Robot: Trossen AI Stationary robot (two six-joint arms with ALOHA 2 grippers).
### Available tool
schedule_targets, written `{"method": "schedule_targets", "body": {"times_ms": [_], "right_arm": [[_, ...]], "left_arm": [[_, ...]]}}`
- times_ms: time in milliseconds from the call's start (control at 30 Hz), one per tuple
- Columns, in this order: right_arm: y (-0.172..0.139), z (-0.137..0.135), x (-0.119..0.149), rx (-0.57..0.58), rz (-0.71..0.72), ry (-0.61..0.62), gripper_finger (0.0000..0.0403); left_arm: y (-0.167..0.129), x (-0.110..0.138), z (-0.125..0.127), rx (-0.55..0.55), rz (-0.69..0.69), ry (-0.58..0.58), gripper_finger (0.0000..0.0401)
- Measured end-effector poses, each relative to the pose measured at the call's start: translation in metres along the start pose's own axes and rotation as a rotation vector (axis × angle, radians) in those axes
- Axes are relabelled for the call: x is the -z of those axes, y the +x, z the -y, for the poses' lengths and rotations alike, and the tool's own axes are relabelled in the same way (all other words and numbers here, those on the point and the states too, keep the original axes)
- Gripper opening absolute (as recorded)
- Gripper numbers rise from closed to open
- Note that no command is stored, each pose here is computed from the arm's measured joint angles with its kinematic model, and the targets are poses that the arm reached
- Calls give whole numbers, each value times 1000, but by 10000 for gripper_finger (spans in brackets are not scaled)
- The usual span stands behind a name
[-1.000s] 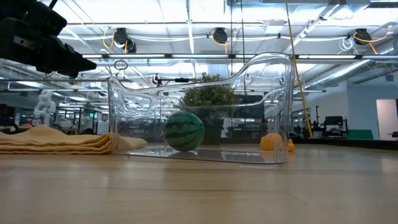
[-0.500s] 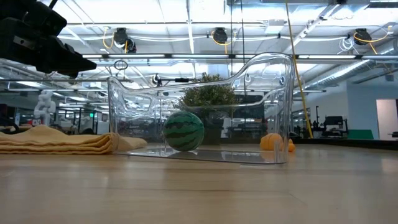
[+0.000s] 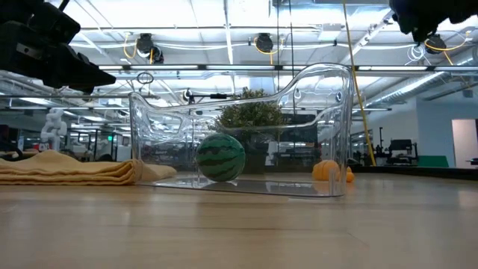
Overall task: Pick and placing Produce into tupperware
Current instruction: Put the eggplant into the transparent bin
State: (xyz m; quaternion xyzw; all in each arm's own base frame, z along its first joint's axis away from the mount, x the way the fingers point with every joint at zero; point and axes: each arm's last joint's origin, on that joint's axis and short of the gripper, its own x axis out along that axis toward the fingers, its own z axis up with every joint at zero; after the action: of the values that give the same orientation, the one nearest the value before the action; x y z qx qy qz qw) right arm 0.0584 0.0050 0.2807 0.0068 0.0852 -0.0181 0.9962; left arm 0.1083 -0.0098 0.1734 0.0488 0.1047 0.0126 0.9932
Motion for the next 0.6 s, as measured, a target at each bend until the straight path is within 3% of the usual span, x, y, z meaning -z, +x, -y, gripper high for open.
{"method": "schedule_targets", "body": {"times_ms": [133,333,600], "right_arm": [[-1,-1,11,-58,53,2,123],[-1,-5,24,-234,79,-23,123],[3,-6,23,-223,150,44,123]], "left_arm": [[0,0,0,0,0,0,3],[0,0,0,0,0,0,3],[0,0,0,0,0,0,3]]}}
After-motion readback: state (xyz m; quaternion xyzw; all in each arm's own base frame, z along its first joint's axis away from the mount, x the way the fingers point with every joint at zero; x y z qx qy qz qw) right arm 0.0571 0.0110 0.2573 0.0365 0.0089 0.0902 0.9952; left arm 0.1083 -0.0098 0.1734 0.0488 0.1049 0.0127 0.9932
